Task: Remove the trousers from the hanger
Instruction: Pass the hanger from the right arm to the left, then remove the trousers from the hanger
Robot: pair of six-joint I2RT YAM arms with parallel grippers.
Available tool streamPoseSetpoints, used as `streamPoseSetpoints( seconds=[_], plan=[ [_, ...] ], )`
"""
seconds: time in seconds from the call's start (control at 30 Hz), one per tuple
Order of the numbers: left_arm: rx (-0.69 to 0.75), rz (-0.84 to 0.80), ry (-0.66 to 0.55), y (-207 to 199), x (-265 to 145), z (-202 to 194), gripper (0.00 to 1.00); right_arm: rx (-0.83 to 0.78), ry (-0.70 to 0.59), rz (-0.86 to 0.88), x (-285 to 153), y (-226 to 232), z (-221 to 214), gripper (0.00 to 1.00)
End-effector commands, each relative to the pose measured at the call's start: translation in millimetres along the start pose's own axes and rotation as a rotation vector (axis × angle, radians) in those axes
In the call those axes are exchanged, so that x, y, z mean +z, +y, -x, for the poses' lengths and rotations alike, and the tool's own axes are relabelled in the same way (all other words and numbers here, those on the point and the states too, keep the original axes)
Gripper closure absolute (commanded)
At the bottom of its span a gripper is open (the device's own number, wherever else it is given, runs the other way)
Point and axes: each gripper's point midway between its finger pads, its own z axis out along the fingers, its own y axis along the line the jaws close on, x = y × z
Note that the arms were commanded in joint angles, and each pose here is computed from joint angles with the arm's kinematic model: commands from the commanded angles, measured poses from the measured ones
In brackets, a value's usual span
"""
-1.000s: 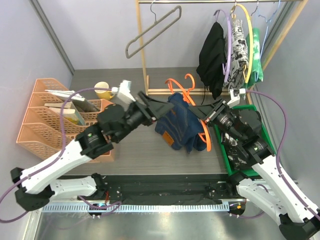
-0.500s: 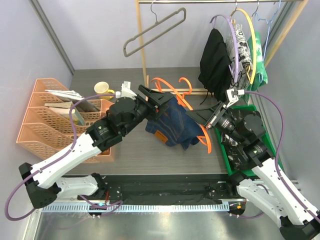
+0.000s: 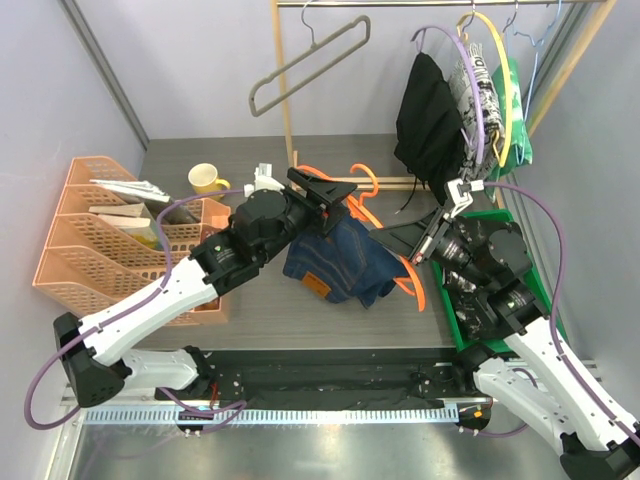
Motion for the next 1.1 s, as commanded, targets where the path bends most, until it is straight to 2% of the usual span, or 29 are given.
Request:
streamPoseSetpoints(
  seconds=[0.0,0.07,0.1,0.23,0.27,0.3,0.33,0.43,0.47,0.53,0.57,0.6,0.63,0.67,0.73,0.83,0.93,1.07],
  plan=[
    [-0.045,-0.108,-0.049,-34.0,0.0,11.4,0.39,-0.123,-0.044,0.205,-14.2,62.0,10.9,0.99],
    [-0.048,-0.131,-0.041,-38.5,3.7,8.9,0.47,-0.126,-0.034,0.200,-14.5,59.4,8.1,0.99],
    [-0.054,-0.133,-0.030,-38.4,5.7,6.3,0.55,-0.126,-0.028,0.197,-14.1,57.9,6.8,0.99],
    [-0.059,-0.161,0.037,-43.5,10.0,-7.7,0.74,-0.150,-0.021,0.181,-12.7,52.9,4.9,0.99],
    [-0.055,-0.161,0.042,-43.2,10.4,-8.3,0.91,-0.153,-0.020,0.178,-12.6,52.2,4.7,0.99],
    [-0.051,-0.165,0.047,-44.2,9.9,-9.3,0.98,-0.156,-0.015,0.164,-11.7,48.8,4.2,0.99],
    [-0.035,-0.164,0.054,-43.9,9.4,-10.5,1.00,-0.177,-0.012,0.160,-11.9,49.0,4.0,0.99],
    [-0.015,-0.164,0.117,-44.6,5.2,-21.3,1.00,-0.204,0.001,0.106,-11.8,42.5,4.2,0.99],
    [-0.008,-0.178,0.169,-45.9,1.3,-30.1,1.00,-0.233,0.004,0.095,-11.4,39.7,4.5,0.93],
    [0.005,-0.190,0.224,-46.3,-2.5,-37.9,1.00,-0.256,0.020,0.076,-12.5,39.8,3.7,0.80],
    [0.015,-0.186,0.239,-45.2,-4.5,-39.8,1.00,-0.296,0.027,0.074,-11.4,39.2,4.3,0.68],
    [0.025,-0.186,0.303,-43.1,-9.5,-47.6,1.00,-0.299,0.061,0.041,-13.1,32.0,-0.8,0.62],
    [0.028,-0.188,0.320,-43.2,-14.3,-48.3,1.00,-0.325,0.064,0.045,-14.5,38.3,1.2,0.49],
    [0.030,-0.189,0.337,-42.2,-17.4,-49.3,1.00,-0.343,0.071,0.035,-15.3,37.7,1.4,0.41],
    [0.039,-0.182,0.388,-41.7,-26.2,-50.0,1.00,-0.421,0.077,0.013,-19.4,39.9,4.6,0.27],
    [0.041,-0.181,0.425,-45.7,-42.8,-44.2,1.00,-0.551,0.072,-0.037,-27.3,37.6,11.3,0.13],
    [0.048,-0.199,0.420,-63.9,-68.4,-31.2,1.00,-0.684,0.031,-0.124,-37.3,23.6,22.7,0.03],
    [0.036,-0.247,0.413,-97.2,-99.5,-11.9,1.00,-0.844,0.006,-0.117,-42.3,9.9,23.6,0.02]
  ],
)
